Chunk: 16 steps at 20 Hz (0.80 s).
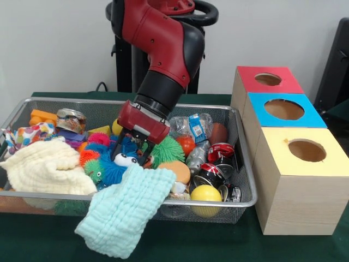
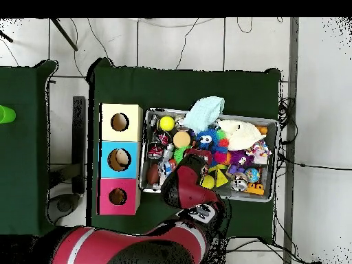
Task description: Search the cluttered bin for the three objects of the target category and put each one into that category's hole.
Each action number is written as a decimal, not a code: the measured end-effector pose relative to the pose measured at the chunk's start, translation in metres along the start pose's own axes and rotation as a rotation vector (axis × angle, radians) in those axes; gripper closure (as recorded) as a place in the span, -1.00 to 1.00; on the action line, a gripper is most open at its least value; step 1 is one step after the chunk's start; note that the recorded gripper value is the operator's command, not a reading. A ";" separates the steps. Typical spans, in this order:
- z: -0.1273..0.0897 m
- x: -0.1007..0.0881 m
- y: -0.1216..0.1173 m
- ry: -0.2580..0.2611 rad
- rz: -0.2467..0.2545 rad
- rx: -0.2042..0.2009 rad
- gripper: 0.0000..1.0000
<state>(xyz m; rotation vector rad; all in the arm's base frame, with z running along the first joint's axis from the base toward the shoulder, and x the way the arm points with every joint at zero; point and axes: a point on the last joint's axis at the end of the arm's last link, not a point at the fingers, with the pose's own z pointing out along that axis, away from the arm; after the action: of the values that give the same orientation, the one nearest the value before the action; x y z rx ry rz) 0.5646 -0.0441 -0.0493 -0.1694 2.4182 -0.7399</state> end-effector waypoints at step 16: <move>-0.029 0.000 0.021 0.024 0.052 0.021 -1.00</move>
<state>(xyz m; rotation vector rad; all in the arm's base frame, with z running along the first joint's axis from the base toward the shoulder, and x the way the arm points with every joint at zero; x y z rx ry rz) 0.5495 -0.0132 -0.0415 -0.0902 2.4269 -0.7471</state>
